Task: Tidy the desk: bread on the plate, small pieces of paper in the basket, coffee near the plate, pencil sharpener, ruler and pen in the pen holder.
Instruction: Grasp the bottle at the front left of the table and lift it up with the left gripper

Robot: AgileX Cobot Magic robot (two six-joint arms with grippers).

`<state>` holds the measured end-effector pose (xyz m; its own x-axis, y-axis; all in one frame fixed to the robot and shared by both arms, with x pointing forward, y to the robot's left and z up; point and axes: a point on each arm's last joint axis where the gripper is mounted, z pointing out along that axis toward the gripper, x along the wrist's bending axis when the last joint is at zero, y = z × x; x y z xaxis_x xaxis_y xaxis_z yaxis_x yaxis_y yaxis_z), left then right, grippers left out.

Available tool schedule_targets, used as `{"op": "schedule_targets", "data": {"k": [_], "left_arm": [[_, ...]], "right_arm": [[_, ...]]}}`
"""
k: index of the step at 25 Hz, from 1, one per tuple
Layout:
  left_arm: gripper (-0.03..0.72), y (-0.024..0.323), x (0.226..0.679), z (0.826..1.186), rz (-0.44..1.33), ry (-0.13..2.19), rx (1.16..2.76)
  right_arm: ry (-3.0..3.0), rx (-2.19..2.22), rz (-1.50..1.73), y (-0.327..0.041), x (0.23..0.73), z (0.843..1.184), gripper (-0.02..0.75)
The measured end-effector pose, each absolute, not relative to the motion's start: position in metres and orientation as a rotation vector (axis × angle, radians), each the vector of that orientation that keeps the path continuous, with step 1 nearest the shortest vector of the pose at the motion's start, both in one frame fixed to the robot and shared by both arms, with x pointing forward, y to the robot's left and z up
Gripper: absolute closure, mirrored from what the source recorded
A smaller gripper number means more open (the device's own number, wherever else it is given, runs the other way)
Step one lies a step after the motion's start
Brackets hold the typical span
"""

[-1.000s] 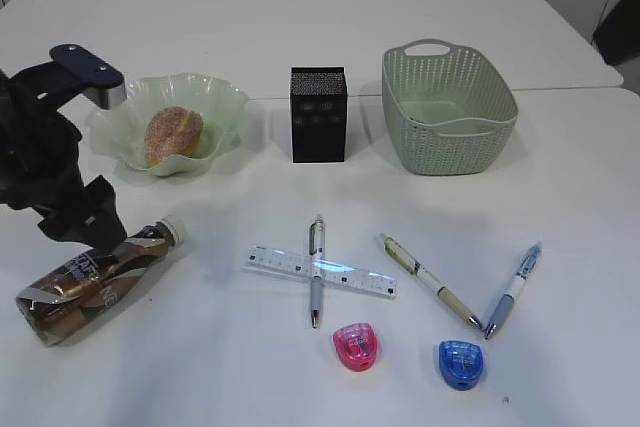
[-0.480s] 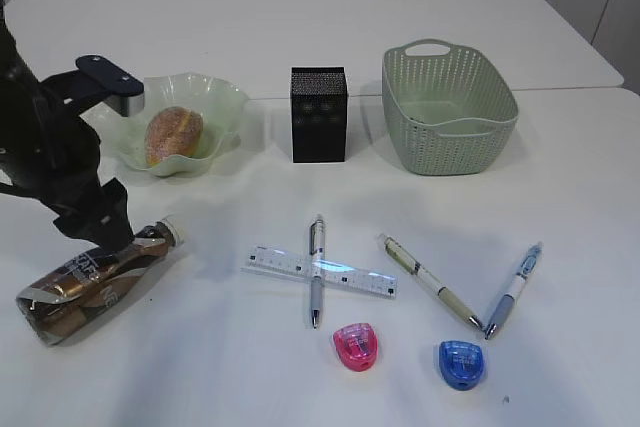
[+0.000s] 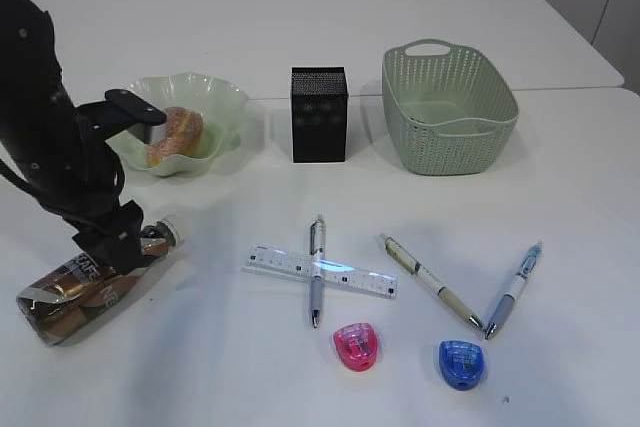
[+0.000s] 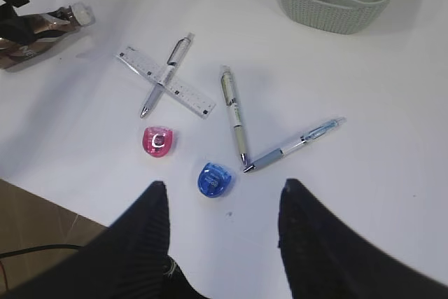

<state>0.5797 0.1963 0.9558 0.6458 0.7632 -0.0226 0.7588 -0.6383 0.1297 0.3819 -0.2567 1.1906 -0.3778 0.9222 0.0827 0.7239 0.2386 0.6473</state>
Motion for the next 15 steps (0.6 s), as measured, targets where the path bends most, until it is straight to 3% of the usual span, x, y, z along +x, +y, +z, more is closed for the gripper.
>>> {"op": "schedule_targets", "data": {"k": [15], "left_arm": [[0.1, 0.193, 0.598, 0.941, -0.075, 1.228, 2.794]], "right_arm": [[2.232, 1.489, 0.941, -0.253, 0.372, 1.19, 0.33]]}}
